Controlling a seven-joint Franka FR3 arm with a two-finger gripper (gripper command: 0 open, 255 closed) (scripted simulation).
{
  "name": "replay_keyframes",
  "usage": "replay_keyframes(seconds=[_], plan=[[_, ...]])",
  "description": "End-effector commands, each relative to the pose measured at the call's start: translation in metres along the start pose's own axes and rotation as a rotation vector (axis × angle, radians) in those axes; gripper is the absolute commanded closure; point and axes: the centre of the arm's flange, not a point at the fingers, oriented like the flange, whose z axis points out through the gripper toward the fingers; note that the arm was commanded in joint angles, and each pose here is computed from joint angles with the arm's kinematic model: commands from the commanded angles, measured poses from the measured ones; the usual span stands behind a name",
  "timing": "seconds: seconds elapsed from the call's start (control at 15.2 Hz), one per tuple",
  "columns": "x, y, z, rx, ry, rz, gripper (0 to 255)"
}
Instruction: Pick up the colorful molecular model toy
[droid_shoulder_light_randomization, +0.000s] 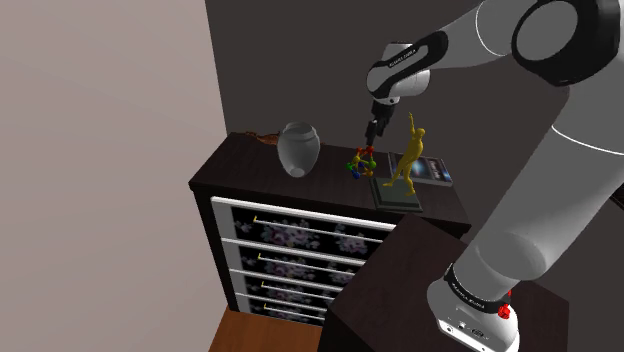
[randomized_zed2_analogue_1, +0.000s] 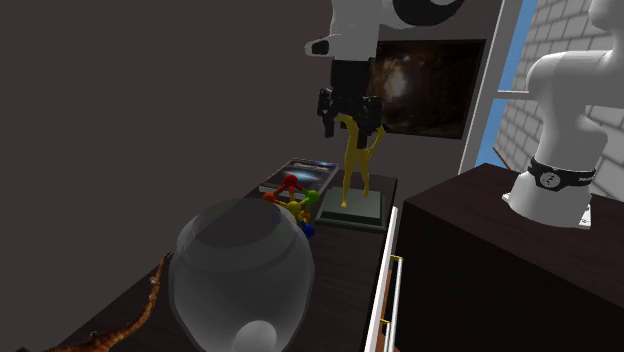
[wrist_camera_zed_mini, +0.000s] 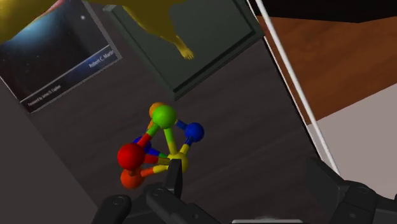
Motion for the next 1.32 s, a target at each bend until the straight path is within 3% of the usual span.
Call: replay_keyframes(seconds=[0.0,0.66,1.25], plan=[[0.006,0.02,0.015,-0.004,0.0,0.0,0],[0.043,0.12,0.09,-0.019,-0.003,0.003,0],[0.044,0.122,0.132,-0.019,-0.003,0.003,0]])
